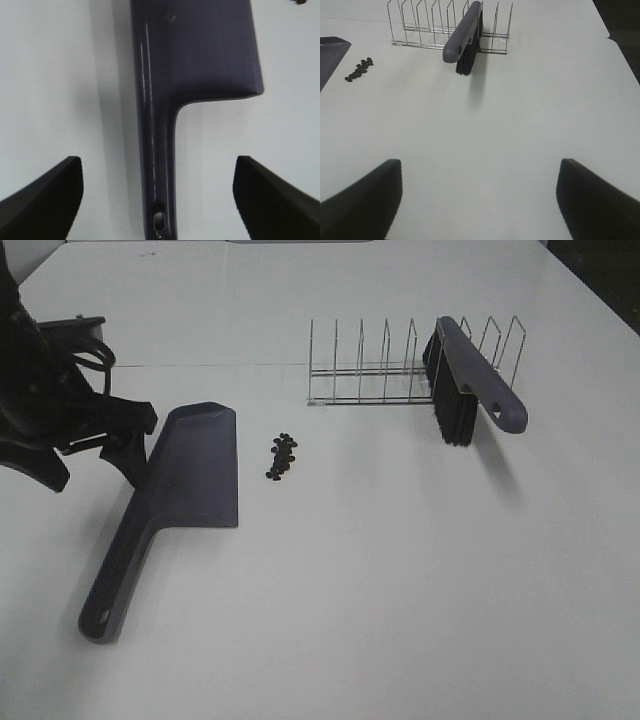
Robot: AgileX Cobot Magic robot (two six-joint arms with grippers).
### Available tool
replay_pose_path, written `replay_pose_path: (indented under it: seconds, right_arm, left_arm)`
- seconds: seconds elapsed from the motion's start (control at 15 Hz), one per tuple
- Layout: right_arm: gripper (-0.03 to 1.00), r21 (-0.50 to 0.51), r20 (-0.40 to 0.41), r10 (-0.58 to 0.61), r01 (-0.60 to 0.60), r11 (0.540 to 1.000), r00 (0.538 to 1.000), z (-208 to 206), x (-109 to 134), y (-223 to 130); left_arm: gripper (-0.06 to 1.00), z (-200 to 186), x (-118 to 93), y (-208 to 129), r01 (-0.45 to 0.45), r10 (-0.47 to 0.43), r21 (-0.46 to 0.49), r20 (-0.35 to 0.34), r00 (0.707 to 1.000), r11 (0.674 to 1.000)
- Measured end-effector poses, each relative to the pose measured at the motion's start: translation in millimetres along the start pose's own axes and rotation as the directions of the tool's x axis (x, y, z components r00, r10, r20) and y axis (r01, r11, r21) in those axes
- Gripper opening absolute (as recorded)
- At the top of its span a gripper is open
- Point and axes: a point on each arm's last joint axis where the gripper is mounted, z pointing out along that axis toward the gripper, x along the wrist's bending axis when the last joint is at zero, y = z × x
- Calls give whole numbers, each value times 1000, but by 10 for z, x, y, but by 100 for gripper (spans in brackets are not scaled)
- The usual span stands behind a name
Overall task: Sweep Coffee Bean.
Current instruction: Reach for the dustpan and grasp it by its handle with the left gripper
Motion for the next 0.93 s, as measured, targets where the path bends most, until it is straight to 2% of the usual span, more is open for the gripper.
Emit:
replay_pose_path:
  seconds: [0.27,0.4,0.73,0.93]
  right_arm:
    - [74,0,0,0,0,1000,1000,0,0,0]
    - [74,0,0,0,0,1000,1000,0,0,0]
    - [74,0,0,0,0,1000,1000,0,0,0]
    - [74,0,0,0,0,1000,1000,0,0,0]
  left_arm:
    - [78,365,-179,-41,-43,46,99,-29,999,994]
    - [78,525,-228,-70,-25,31,140,-39,999,990]
    - [77,878,-189,-70,8,3,180,-59,998,984]
    - [71,908,-185,-56,4,8,183,-64,998,983]
